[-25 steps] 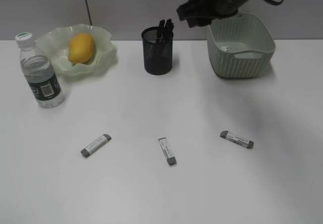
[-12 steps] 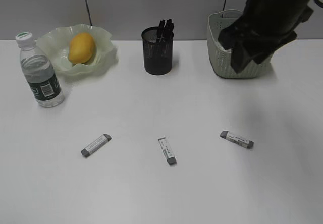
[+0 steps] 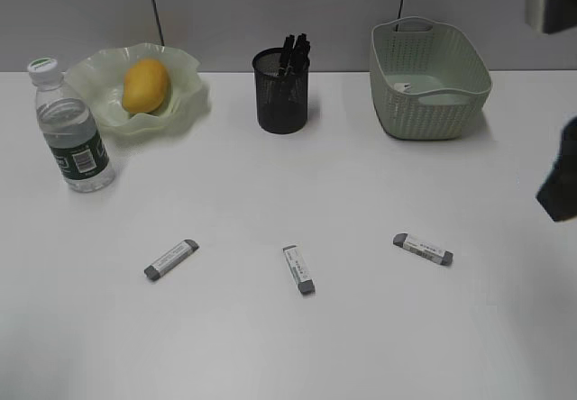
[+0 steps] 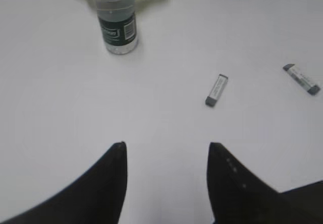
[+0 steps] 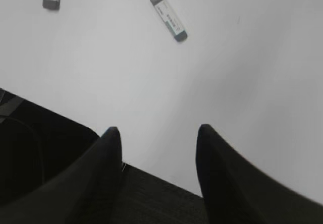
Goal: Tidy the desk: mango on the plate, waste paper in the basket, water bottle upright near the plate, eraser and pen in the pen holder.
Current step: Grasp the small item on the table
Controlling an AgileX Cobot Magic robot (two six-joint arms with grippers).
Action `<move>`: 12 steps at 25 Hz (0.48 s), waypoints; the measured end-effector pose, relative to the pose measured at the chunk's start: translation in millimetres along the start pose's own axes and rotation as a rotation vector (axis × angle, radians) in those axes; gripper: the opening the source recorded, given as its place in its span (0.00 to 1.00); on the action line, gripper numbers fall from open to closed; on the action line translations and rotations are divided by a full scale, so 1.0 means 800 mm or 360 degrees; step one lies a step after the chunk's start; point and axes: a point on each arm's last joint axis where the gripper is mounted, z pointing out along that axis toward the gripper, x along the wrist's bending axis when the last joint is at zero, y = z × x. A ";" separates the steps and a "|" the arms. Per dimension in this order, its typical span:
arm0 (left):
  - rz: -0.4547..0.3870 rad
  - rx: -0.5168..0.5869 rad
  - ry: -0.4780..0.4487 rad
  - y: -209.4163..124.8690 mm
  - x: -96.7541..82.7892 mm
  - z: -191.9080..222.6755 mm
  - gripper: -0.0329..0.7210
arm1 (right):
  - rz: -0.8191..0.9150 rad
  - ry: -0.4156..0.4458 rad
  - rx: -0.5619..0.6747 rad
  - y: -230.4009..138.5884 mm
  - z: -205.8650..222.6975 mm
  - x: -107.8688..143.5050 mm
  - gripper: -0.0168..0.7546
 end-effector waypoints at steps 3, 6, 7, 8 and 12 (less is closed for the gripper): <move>0.0002 0.0044 -0.0101 0.017 -0.004 0.024 0.57 | 0.0002 0.0002 -0.0059 -0.037 -0.014 0.000 0.54; 0.0028 0.0186 -0.0154 0.033 -0.005 0.051 0.58 | 0.0011 0.0022 -0.0154 -0.071 -0.028 0.001 0.54; 0.0048 0.0222 -0.0167 0.038 -0.006 0.059 0.58 | 0.0011 0.0022 -0.0197 -0.082 -0.034 0.001 0.54; 0.0069 0.0250 -0.0185 0.045 -0.007 0.066 0.58 | 0.0011 0.0022 -0.0222 -0.092 -0.036 0.001 0.54; 0.0135 0.0436 -0.0253 0.070 -0.015 0.109 0.58 | 0.0017 0.0036 -0.0380 -0.135 -0.051 0.001 0.54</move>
